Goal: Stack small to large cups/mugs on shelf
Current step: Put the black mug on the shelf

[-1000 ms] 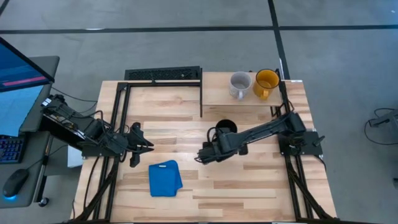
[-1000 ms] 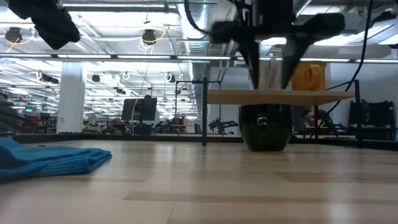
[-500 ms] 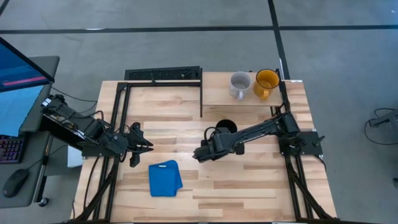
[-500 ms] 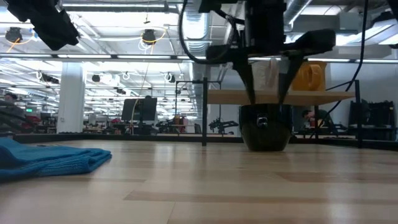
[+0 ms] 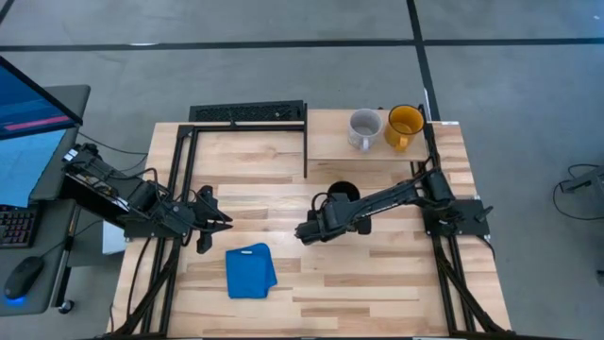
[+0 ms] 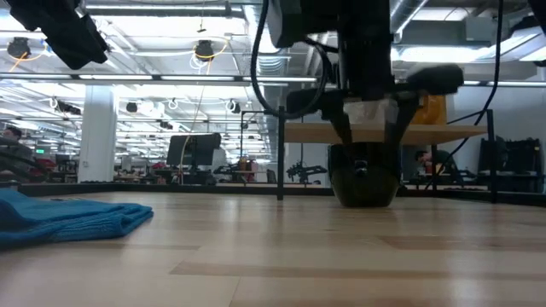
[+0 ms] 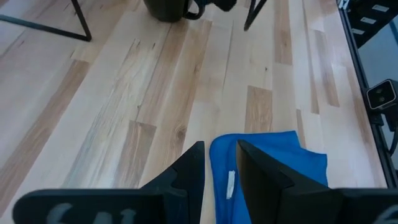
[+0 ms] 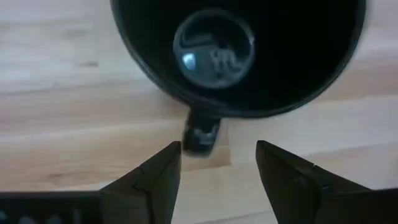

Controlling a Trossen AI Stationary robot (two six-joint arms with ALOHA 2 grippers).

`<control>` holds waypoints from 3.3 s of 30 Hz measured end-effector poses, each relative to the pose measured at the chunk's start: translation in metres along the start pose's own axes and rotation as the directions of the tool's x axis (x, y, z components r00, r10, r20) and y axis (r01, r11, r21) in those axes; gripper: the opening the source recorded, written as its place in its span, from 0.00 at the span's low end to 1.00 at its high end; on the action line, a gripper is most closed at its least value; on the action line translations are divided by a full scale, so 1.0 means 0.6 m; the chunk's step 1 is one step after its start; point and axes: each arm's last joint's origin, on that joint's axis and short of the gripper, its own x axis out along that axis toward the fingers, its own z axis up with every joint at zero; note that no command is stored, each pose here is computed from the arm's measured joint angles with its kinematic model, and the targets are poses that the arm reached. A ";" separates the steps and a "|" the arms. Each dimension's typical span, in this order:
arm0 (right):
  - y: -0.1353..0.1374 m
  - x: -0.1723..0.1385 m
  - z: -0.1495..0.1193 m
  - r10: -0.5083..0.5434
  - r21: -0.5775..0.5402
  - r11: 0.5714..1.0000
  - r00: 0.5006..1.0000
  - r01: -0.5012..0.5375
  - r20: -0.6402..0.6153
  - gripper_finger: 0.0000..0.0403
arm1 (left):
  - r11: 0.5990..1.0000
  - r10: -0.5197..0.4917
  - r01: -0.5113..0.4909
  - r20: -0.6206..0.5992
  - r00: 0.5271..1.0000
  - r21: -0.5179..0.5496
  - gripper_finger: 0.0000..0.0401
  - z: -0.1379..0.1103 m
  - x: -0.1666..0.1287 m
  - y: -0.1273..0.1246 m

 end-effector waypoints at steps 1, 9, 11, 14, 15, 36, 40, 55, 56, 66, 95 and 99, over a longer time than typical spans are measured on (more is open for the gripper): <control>0.000 0.005 -0.005 0.007 0.005 1.000 1.000 -0.007 -0.017 0.57 | 1.000 0.001 -0.001 -0.002 1.000 0.001 0.21 0.000 0.000 0.000; 0.006 0.016 -0.026 0.089 0.027 0.996 0.996 -0.088 -0.028 0.57 | 1.000 0.007 -0.007 -0.010 1.000 0.006 0.21 -0.002 0.000 0.001; 0.004 0.018 -0.023 0.075 0.026 0.997 0.997 -0.074 -0.014 0.57 | 1.000 0.007 -0.007 -0.010 1.000 0.005 0.21 -0.002 0.000 0.001; 0.005 0.020 -0.015 0.062 0.034 0.997 0.998 -0.062 -0.009 0.57 | 1.000 0.007 -0.007 -0.010 1.000 0.005 0.21 -0.002 0.000 0.001; 0.006 0.021 -0.014 0.067 0.037 0.997 0.998 -0.067 -0.011 0.57 | 1.000 0.007 -0.007 -0.010 1.000 0.005 0.21 -0.002 0.000 0.001; 0.013 0.027 0.009 0.061 0.038 0.997 0.998 -0.061 -0.011 0.57 | 1.000 0.007 -0.007 -0.010 1.000 -0.016 0.21 -0.002 0.000 0.001; 0.020 0.027 0.010 0.103 -0.013 0.995 0.994 -0.103 -0.022 0.57 | 1.000 0.007 -0.007 -0.010 1.000 -0.016 0.21 -0.002 0.000 0.001; 0.018 0.029 0.016 0.087 0.263 0.961 0.996 -0.088 0.015 0.57 | 0.999 0.007 -0.008 -0.010 1.000 -0.031 0.21 -0.002 0.000 0.001; 0.017 0.028 0.016 0.085 0.279 0.956 0.996 -0.089 0.026 0.57 | 0.999 0.007 -0.007 -0.010 1.000 -0.031 0.21 -0.002 0.000 0.001; -0.002 0.026 0.013 -0.011 0.323 0.946 0.998 -0.008 0.057 0.57 | 0.999 0.007 -0.008 -0.010 1.000 -0.040 0.21 -0.002 0.000 0.001; 0.004 0.025 0.007 0.028 0.176 0.984 0.998 -0.036 0.048 0.57 | 0.999 0.007 -0.008 -0.009 1.000 -0.038 0.21 -0.002 0.000 0.001; 0.004 0.025 0.008 0.031 0.147 0.988 0.998 -0.038 0.047 0.57 | 0.999 0.008 -0.008 -0.009 1.000 -0.038 0.21 -0.002 0.000 0.001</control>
